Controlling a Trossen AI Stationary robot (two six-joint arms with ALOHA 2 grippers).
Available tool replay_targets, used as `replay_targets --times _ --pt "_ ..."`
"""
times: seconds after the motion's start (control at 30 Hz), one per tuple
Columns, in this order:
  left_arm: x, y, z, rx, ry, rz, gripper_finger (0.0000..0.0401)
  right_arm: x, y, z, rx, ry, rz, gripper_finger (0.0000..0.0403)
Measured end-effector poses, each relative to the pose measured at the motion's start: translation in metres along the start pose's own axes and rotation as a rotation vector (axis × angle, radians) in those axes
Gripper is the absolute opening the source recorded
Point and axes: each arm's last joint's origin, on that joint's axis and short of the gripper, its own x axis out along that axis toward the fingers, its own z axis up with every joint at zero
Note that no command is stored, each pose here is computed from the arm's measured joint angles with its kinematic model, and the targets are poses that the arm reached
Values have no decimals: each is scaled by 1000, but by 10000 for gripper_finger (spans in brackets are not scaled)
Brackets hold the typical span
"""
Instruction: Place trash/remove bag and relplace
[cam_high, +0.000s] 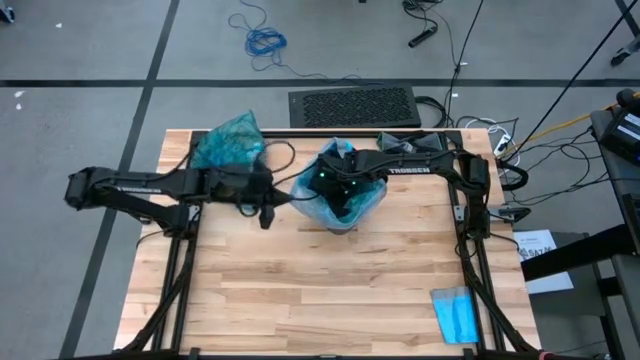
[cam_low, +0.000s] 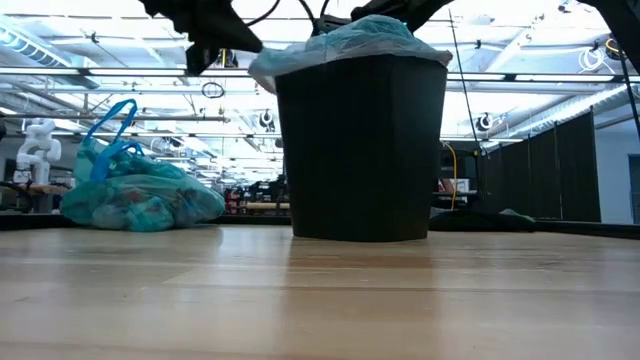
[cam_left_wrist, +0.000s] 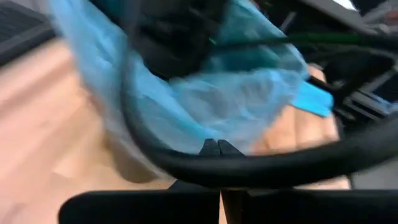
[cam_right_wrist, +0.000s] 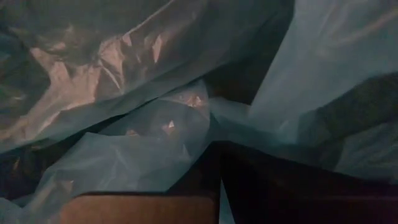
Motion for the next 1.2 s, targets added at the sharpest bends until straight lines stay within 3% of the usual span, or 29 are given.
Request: replay_targets --times 0.1,0.27,0.43,0.73,1.2 --pt "1 -11 -9 -30 42 7 0 0 -1 0 2 1 0 0" --pt "-6 -13 -24 -53 29 257 0 0 -2 0 13 0 -1 0" --pt "2 -27 -13 -27 -77 127 0 -1 -2 0 13 -4 -2 0" --pt "36 -23 -26 -6 24 173 0 -3 -2 2 50 -24 -2 0" --pt "-9 -33 2 8 -115 33 0 -76 9 1 48 -213 -17 0"
